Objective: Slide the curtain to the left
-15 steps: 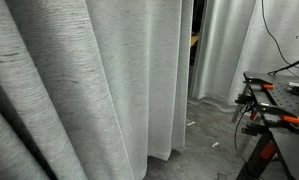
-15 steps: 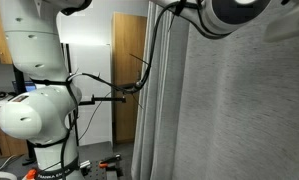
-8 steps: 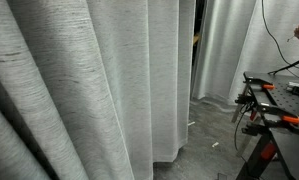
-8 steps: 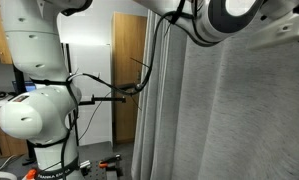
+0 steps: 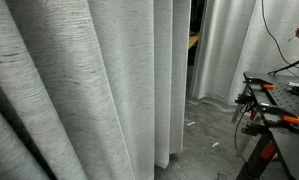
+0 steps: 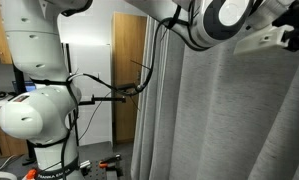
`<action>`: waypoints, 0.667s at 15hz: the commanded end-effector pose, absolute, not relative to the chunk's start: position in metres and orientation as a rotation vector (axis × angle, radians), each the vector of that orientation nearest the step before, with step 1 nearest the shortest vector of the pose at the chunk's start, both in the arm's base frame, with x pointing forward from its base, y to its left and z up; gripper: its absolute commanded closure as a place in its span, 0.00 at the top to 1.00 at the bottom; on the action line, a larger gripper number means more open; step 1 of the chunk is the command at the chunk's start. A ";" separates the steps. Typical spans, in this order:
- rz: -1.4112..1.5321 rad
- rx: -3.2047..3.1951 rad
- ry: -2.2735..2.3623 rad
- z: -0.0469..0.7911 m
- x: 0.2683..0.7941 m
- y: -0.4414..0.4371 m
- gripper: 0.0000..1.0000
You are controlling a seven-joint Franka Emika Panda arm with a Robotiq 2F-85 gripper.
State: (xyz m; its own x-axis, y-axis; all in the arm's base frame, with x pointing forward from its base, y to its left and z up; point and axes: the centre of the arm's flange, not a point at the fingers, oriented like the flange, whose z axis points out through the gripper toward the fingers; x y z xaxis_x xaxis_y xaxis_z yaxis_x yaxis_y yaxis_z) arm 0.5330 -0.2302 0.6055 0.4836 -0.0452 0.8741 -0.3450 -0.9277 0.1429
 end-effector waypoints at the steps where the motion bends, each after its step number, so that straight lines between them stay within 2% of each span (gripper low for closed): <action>1: 1.431 2.431 -0.343 0.605 0.532 -0.218 0.00; 6: 1.453 2.480 -0.329 0.600 0.540 -0.188 0.00; 10: 1.495 2.537 -0.237 0.592 0.545 -0.129 0.00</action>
